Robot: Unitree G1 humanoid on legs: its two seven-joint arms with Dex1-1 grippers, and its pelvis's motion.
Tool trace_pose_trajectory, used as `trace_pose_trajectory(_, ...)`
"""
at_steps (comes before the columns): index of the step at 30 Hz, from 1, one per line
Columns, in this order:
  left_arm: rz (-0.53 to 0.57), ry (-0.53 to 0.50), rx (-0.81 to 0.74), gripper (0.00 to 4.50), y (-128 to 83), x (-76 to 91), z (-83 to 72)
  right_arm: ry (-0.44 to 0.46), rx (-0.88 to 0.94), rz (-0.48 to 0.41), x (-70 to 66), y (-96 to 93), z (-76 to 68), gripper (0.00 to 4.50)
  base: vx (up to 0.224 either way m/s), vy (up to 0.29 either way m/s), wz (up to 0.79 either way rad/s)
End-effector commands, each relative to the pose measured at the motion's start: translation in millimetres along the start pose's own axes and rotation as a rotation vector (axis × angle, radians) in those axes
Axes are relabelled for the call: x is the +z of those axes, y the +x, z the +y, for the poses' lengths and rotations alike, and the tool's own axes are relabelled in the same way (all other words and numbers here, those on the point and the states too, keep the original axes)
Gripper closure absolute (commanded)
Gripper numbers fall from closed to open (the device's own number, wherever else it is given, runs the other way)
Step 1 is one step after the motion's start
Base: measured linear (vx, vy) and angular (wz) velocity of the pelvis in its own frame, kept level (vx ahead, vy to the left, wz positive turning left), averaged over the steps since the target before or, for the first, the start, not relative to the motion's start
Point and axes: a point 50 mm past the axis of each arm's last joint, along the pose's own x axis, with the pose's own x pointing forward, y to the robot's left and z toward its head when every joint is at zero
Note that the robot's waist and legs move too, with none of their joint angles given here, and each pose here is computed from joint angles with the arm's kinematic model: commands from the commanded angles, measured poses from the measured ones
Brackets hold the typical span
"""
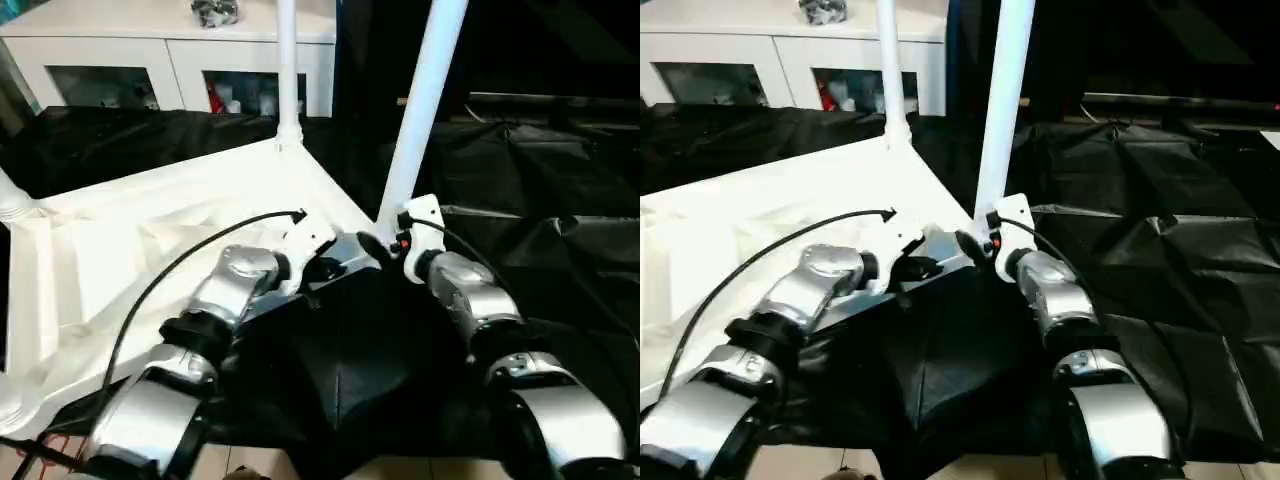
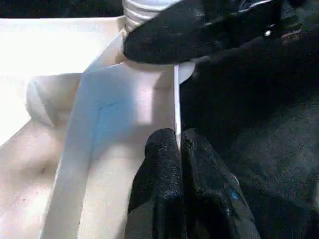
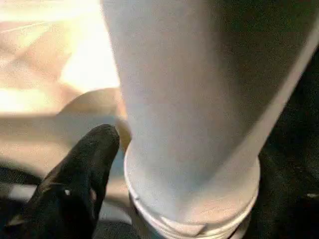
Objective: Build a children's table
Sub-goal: Rotate leg to tighten
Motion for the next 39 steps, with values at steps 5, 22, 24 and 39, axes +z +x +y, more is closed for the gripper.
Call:
trace_pose_trajectory(5,-0.093,0.098,-0.237,4.5,1,14.6,-18.8,-0.087,0.309,0.051,-8.7,-6.2,16.8,0.67,0.0,0.0,0.0)
trace_pose_trajectory(22,-0.059,0.134,-0.396,4.5,-24,1.7,-15.5,-0.14,0.671,0.153,-14.2,-37.7,20.9,1.39,0.0,0.0,0.0)
trace_pose_trajectory(24,-0.061,0.133,-0.402,4.5,-24,1.4,-15.5,-0.128,0.686,0.156,-15.0,-38.5,23.1,1.51,0.0,0.0,0.0)
trace_pose_trajectory(39,-0.084,-0.036,0.04,4.5,11,20.3,1.5,0.097,-0.021,0.171,-31.5,6.9,17.4,1.75,0.0,0.0,0.0)
